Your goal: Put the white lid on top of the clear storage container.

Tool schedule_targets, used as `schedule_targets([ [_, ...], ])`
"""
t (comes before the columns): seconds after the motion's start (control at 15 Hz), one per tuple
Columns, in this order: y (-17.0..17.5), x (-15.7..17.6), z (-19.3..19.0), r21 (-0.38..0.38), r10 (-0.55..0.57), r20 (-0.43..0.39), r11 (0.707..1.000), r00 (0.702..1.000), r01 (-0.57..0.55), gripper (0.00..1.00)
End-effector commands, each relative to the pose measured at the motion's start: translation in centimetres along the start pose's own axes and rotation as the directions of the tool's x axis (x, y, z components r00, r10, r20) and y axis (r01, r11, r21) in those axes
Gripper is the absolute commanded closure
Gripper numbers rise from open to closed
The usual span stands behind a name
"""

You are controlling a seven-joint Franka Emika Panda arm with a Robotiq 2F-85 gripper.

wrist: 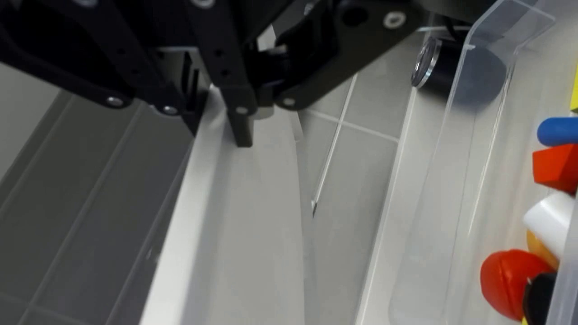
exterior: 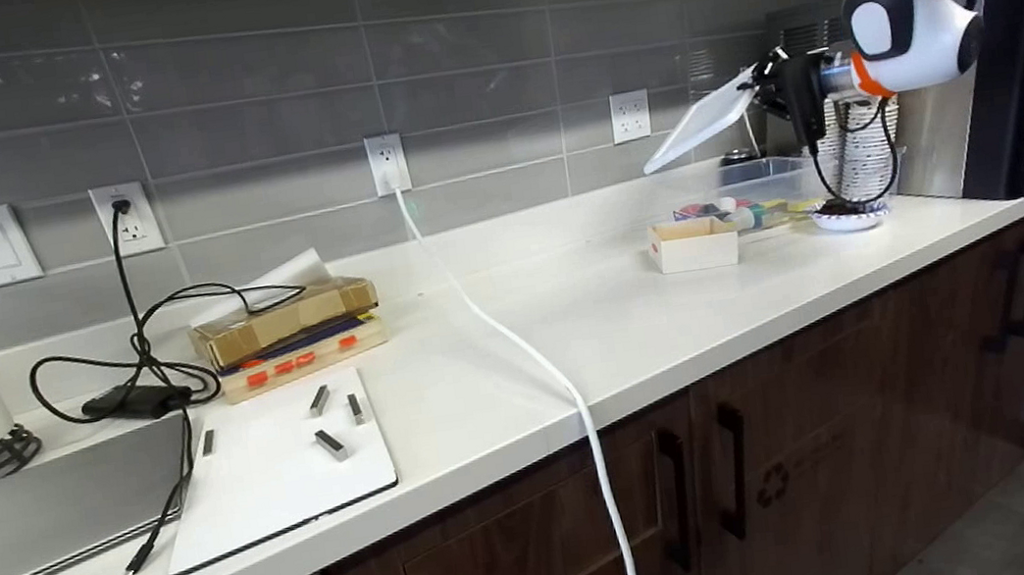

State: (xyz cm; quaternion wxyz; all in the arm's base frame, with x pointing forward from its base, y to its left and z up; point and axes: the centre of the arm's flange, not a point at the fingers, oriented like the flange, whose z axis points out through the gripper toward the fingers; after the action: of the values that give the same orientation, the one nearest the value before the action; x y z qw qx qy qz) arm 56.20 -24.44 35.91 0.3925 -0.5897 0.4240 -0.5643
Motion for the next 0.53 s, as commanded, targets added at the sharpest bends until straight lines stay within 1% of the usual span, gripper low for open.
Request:
schedule_targets([
  [0.0,1.8,-0.6,1.5,0.073,0.032,-0.073,0.997,0.997,-0.027,0.96],
  [0.2,1.7,1.1,1.7,0.095,0.041,-0.075,0.995,0.996,-0.034,0.96],
  [0.47,1.3,1.0,2.5,0.112,0.085,-0.068,0.991,0.994,-0.077,0.96],
])
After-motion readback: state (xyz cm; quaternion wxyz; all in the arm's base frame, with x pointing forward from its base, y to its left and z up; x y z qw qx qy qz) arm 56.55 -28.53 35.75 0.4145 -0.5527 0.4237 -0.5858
